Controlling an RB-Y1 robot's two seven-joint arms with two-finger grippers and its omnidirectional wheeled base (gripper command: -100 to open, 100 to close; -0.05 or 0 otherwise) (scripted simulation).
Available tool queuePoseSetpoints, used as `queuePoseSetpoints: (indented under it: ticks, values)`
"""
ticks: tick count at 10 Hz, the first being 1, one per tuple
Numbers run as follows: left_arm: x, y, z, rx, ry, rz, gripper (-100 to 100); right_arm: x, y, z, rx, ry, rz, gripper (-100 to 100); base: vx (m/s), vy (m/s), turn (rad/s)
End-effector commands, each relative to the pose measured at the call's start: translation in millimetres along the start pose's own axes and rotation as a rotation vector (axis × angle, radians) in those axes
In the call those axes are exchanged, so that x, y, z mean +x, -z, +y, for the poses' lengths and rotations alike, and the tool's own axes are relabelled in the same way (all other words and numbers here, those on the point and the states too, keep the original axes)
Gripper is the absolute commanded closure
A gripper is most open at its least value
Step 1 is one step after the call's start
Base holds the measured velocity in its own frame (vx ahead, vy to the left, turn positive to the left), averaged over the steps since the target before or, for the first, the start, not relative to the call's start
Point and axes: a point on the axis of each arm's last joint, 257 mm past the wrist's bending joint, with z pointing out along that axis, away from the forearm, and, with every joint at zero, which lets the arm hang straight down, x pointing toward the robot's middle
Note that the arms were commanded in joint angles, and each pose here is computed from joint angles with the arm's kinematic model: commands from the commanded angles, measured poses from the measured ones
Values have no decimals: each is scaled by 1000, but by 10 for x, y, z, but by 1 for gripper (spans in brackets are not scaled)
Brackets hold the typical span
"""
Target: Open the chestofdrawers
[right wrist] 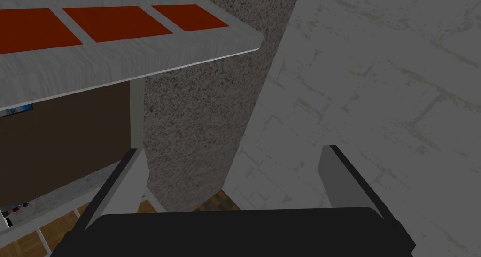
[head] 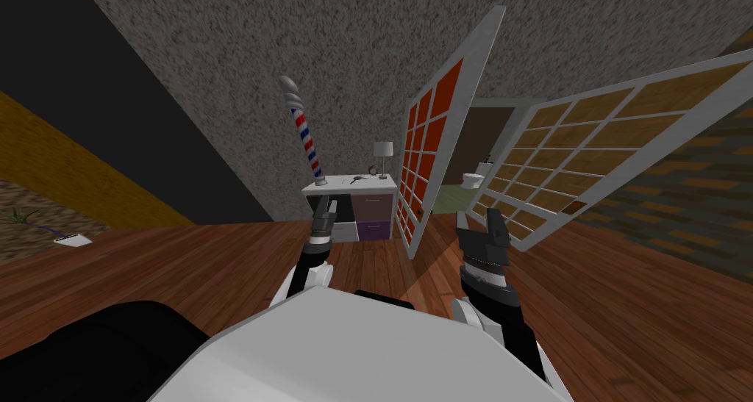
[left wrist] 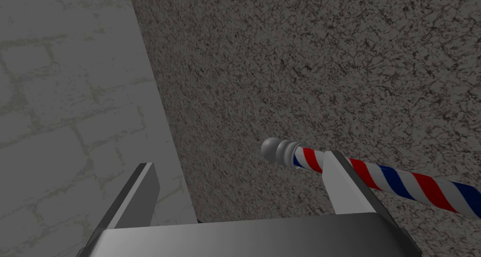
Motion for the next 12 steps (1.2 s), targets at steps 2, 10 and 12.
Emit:
queuePoseSetpoints:
  ticks: [2,10,12]
  values:
    - [0,0,0,0,0,0,0,0,0,0,0,0,0,0,0,0,0]
    - [40,12,59,-9,-13,37,-100,0,-1,2,0,0,0,0,5,-1,0]
    - [79,37,210,-37,-27,76,-100,0,1,-1,0,0,0,0,86,-4,9]
